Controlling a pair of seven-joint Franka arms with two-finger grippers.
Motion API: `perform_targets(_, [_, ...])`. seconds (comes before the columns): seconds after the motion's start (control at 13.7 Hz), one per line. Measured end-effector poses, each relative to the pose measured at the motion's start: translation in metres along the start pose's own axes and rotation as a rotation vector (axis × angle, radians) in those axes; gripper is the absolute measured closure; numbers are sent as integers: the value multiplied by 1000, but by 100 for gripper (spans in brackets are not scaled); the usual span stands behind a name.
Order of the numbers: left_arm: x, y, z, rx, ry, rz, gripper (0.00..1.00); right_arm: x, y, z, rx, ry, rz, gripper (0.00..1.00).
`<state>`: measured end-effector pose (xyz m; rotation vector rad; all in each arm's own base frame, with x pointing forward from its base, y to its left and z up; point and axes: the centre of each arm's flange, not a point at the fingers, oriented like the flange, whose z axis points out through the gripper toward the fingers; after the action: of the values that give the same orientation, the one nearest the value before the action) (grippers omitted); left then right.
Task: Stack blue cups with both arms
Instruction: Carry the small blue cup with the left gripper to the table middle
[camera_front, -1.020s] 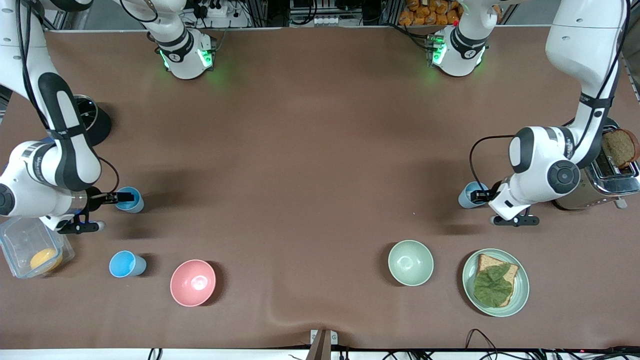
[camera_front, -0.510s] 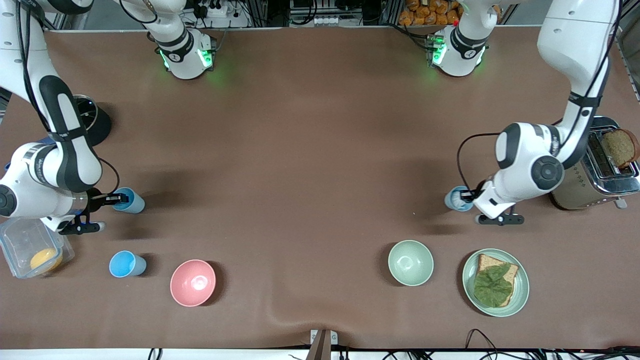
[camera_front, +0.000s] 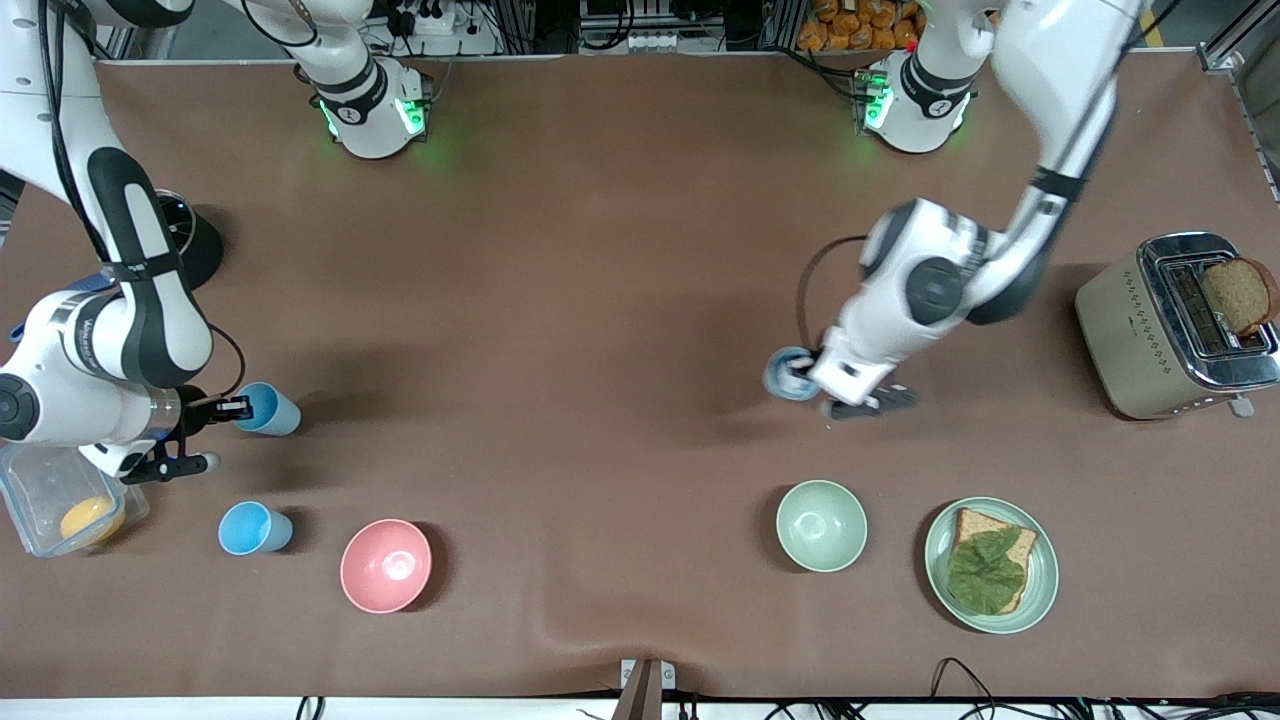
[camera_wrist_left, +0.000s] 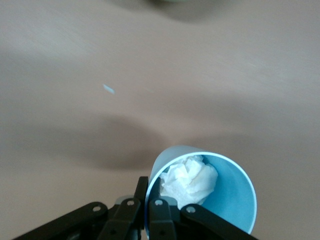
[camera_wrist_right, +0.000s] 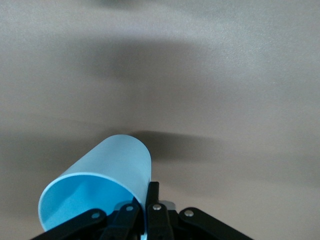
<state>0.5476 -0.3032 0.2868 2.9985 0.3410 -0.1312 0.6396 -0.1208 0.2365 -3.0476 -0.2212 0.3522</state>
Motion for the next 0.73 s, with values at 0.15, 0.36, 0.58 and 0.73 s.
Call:
perform_targets(0.15, [-41,62,11,-10,-11,-78,96,0,0,0,0,0,-1,97])
perform_targets(0.36, [-93,133,39,-19,-38,-142,96,0,-1,0,0,-1,-4,97])
perform_targets(0.58, [-120,162,71,2,-35,-171,96,1,-5,-1,-1,-1,-9,97])
perform_targets(0.73, [-132,171,85,8,-15,-181,96,1,-6,-2,-1,-4,-10,97])
